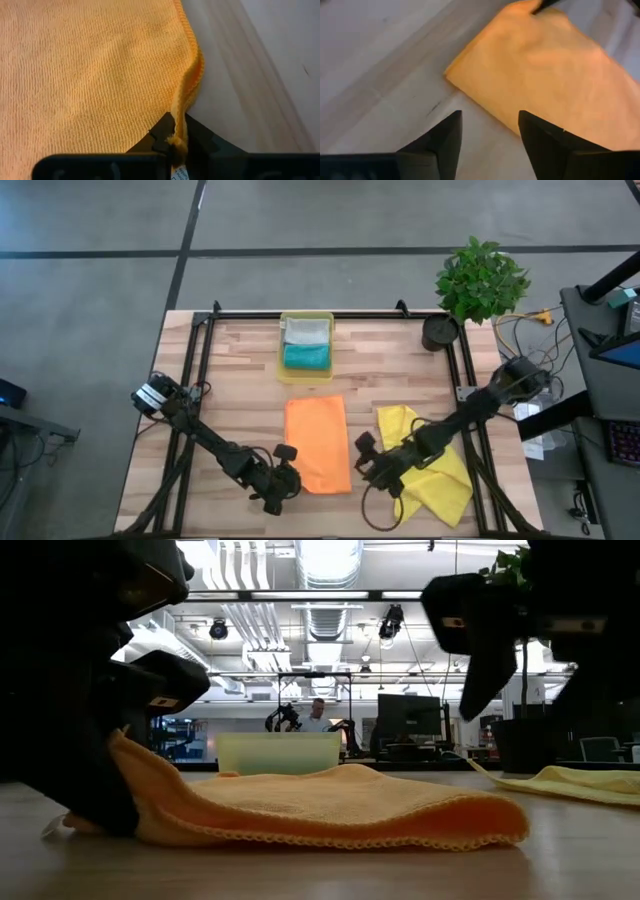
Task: Fold microfiber towels
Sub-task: Fold the orange microfiber cloth
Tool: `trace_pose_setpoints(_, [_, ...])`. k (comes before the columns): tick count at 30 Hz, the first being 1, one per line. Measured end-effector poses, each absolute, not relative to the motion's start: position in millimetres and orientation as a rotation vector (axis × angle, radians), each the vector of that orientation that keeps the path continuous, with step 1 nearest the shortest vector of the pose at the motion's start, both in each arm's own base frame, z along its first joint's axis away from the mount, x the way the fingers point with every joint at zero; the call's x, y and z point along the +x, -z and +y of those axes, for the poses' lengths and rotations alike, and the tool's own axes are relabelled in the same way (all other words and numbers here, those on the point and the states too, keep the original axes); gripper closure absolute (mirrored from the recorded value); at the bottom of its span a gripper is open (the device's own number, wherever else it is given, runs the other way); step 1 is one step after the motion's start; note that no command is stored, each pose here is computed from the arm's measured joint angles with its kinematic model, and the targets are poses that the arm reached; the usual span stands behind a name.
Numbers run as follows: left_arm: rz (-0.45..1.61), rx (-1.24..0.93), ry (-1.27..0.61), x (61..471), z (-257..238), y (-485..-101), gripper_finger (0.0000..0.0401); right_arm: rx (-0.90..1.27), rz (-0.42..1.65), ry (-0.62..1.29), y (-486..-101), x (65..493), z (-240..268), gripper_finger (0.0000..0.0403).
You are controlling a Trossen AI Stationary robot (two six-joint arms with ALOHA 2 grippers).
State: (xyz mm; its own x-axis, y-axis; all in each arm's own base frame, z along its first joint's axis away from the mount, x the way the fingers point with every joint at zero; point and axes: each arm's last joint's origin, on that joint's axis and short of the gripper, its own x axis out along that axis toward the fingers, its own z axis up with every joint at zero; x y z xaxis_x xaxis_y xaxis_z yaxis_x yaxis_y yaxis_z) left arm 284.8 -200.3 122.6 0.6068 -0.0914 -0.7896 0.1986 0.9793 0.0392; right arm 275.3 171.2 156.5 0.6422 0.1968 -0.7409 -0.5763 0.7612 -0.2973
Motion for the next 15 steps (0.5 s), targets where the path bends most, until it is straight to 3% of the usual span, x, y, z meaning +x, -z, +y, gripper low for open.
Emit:
trace_pose_setpoints(6, [0.896, 0.074, 0.147, 285, -200, -126, 0.0386, -0.758, 0.731, -0.566, -138, 297, 192, 0.0208])
trace_pose_setpoints(15, [0.887, 0.065, 0.146, 285, -200, -126, 0.0386, -0.828, 0.758, -0.597, -115, 314, 204, 0.0264])
